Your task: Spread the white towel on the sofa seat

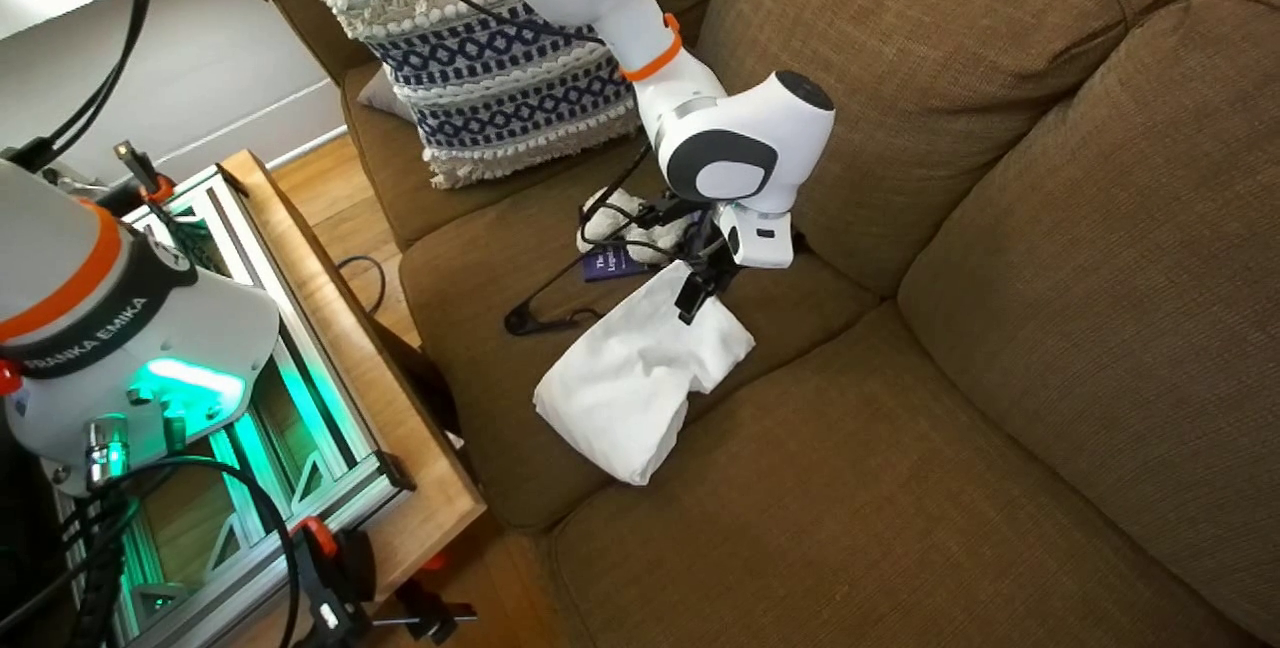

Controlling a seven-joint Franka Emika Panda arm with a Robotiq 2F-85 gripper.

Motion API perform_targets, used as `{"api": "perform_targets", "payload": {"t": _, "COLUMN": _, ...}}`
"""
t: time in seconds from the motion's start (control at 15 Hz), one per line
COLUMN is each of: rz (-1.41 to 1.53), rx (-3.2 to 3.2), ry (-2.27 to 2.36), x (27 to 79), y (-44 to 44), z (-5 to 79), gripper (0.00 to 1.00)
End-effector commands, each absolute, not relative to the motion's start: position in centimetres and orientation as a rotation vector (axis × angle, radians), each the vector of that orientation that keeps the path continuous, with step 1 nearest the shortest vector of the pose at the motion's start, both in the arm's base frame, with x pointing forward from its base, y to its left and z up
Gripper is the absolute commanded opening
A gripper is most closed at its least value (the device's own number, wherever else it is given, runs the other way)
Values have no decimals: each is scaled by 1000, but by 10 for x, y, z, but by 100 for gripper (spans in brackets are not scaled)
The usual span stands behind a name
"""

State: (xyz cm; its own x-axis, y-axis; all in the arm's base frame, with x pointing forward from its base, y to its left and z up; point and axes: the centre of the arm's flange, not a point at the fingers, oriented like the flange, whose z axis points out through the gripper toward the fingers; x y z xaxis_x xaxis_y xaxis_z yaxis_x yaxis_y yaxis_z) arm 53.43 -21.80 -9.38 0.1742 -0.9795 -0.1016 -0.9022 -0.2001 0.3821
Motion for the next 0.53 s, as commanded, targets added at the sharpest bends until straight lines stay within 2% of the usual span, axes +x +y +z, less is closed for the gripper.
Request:
{"api": "perform_targets", "payload": {"t": 0.0, "rz": -471, "rx": 2205, "ry": -1840, "x": 543, "y": -224, "z": -102, "gripper": 100}}
{"api": "perform_targets", "payload": {"t": 0.2, "rz": -475, "rx": 2204, "ry": -1844, "x": 555, "y": -228, "z": -111, "gripper": 99}}
{"api": "perform_targets", "payload": {"t": 0.4, "rz": -509, "rx": 2206, "ry": -1825, "x": 563, "y": -227, "z": -121, "gripper": 90}}
{"api": "perform_targets", "payload": {"t": 0.47, "rz": -527, "rx": 2208, "ry": -1811, "x": 565, "y": -225, "z": -125, "gripper": 92}}
